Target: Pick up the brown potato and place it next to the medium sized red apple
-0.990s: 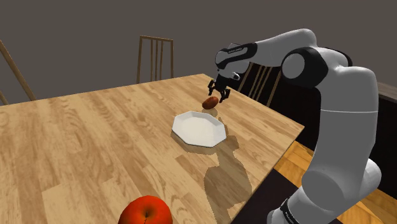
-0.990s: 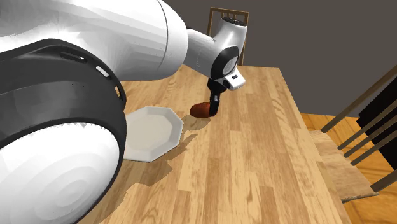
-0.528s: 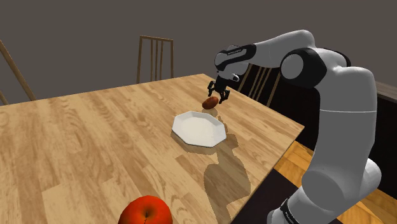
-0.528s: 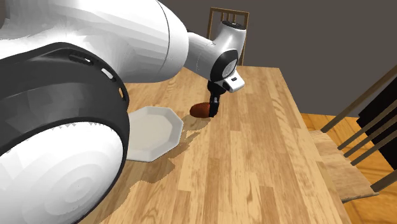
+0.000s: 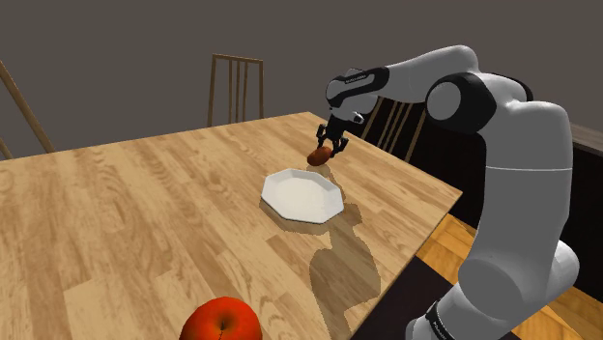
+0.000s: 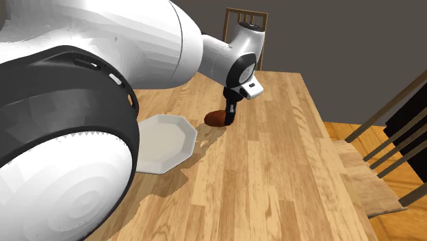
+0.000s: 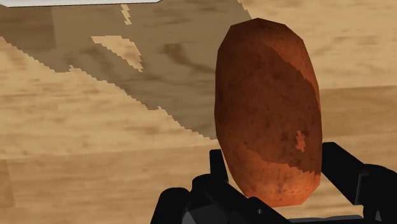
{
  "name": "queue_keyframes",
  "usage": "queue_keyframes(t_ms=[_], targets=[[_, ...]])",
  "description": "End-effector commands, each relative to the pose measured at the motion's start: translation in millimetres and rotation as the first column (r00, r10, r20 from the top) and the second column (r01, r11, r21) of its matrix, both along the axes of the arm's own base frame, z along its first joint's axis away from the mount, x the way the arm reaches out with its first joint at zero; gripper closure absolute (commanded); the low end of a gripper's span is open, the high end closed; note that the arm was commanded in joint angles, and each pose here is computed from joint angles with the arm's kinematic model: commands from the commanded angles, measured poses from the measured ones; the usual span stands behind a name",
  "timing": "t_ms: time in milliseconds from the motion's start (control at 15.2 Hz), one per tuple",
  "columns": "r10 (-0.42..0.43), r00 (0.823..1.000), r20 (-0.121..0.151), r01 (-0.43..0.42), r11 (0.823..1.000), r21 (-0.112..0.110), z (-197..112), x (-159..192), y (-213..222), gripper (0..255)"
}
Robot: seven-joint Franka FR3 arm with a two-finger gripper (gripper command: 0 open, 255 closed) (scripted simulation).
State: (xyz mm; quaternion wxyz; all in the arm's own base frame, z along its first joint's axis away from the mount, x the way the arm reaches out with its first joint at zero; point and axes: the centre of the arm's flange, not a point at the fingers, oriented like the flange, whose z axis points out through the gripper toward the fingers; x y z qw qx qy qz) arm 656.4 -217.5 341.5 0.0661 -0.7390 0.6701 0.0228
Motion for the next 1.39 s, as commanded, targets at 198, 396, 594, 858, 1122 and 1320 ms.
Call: queue_keyframes(t_ms=[198, 396, 594, 858, 1122, 1320], targets=[[0.000, 1.000, -0.001, 0.000, 1.000, 0.001, 5, 0, 0, 255], [0.000, 1.000, -0.001, 0.000, 1.000, 0.001, 21, 0, 0, 255], [0.000, 1.000, -0.001, 0.000, 1.000, 0.001, 36, 0, 0, 255], [0.000, 1.000, -0.001, 0.000, 1.000, 0.001, 58, 0, 0, 255], [0.000, 1.000, -0.001, 0.000, 1.000, 0.001, 79, 0, 0, 255], [0.000, 1.000, -0.001, 0.000, 1.000, 0.001, 95, 0, 0, 255]])
